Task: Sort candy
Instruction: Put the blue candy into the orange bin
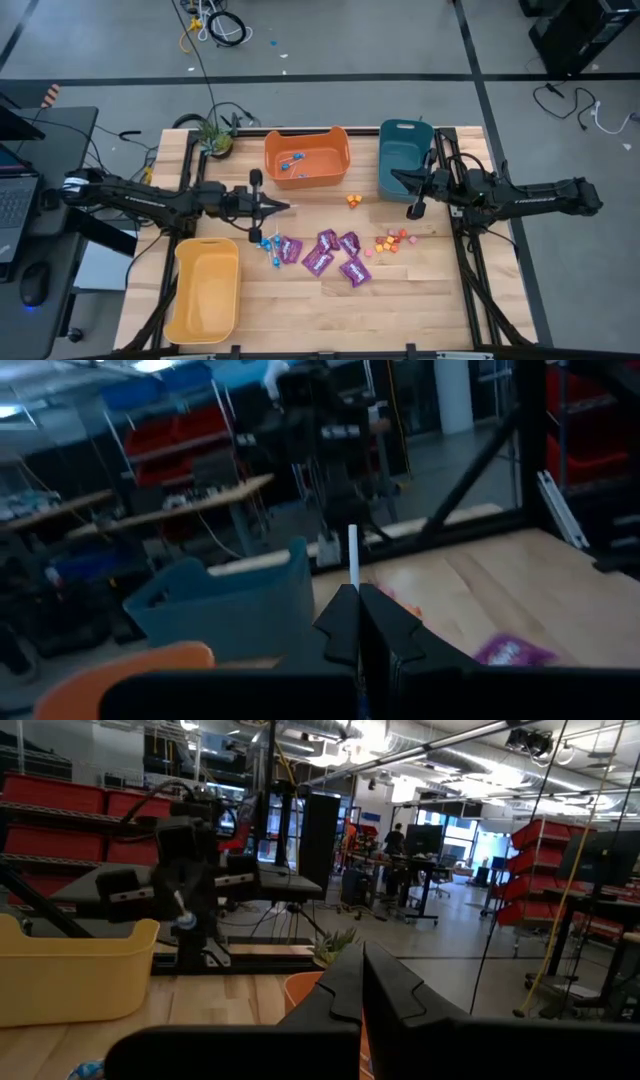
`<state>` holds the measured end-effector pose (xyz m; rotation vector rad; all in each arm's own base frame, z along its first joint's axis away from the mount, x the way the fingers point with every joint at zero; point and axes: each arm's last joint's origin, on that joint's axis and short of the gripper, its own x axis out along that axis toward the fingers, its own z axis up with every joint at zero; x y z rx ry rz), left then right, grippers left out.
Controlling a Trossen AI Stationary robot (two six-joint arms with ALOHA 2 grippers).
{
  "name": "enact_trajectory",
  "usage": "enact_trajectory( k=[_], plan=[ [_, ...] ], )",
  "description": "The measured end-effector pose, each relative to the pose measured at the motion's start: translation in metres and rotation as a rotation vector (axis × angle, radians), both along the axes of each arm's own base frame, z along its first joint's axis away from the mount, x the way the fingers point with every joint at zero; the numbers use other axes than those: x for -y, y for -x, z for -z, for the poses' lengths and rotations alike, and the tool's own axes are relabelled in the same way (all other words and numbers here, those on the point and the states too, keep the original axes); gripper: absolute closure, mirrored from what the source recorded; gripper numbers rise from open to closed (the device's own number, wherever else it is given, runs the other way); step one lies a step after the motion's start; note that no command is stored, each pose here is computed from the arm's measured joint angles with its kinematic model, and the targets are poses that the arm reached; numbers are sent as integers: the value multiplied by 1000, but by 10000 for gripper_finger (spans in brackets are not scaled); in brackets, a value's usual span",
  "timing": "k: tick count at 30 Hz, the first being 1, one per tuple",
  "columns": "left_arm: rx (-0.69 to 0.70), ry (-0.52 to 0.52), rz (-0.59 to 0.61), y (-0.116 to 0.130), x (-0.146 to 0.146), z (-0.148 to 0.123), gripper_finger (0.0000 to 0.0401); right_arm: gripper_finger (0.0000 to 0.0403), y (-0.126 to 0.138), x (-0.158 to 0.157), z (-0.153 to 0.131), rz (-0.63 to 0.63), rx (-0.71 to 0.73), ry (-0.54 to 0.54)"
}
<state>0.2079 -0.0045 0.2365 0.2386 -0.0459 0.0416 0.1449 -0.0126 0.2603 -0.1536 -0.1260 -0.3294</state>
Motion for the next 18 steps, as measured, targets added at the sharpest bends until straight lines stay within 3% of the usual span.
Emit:
enact_trajectory(
  k=[18],
  plan=[
    [158,48,-225,3,-31,-16,401,403,0,0,0,-2,5,-14]
  ],
)
